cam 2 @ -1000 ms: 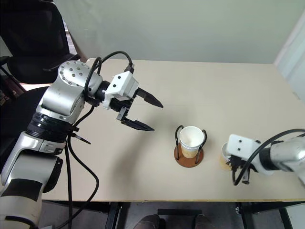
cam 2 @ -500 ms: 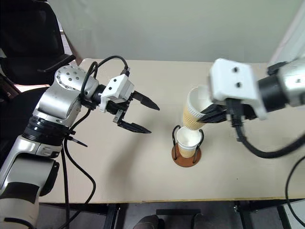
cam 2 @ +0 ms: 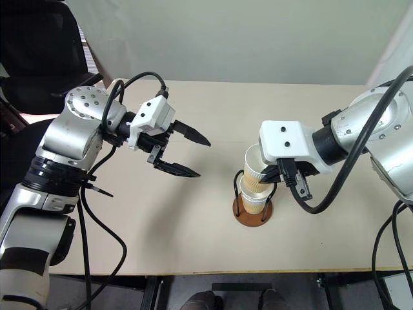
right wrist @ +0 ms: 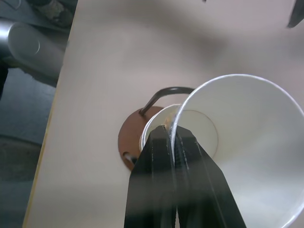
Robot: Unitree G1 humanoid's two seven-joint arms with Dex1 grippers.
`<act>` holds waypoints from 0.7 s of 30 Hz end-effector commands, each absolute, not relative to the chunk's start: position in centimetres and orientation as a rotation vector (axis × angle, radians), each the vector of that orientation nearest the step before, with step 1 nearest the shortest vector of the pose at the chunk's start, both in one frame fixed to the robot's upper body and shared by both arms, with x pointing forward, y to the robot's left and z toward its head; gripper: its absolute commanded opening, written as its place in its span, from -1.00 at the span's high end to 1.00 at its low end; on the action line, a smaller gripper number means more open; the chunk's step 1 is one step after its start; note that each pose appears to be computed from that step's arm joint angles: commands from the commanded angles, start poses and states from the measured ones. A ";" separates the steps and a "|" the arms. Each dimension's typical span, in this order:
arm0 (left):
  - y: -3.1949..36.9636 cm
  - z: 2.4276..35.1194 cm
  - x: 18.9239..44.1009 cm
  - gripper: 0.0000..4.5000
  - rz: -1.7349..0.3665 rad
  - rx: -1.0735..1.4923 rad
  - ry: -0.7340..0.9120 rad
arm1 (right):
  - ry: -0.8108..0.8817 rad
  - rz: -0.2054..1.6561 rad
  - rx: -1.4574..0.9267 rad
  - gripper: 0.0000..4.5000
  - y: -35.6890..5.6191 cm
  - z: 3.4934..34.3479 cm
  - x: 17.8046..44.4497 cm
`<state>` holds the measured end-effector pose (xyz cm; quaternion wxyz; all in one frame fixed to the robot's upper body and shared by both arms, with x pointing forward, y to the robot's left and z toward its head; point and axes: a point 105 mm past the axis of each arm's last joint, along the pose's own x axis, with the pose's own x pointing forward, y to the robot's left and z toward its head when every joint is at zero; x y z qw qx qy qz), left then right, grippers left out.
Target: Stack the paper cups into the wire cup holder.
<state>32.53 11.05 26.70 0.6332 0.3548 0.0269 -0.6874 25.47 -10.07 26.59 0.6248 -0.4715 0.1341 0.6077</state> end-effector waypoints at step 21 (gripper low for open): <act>14.4 29.8 31.8 -0.85 -1.375 0.726 0.034 | 0.046 1.129 -0.768 -1.00 -12.2 35.0 27.6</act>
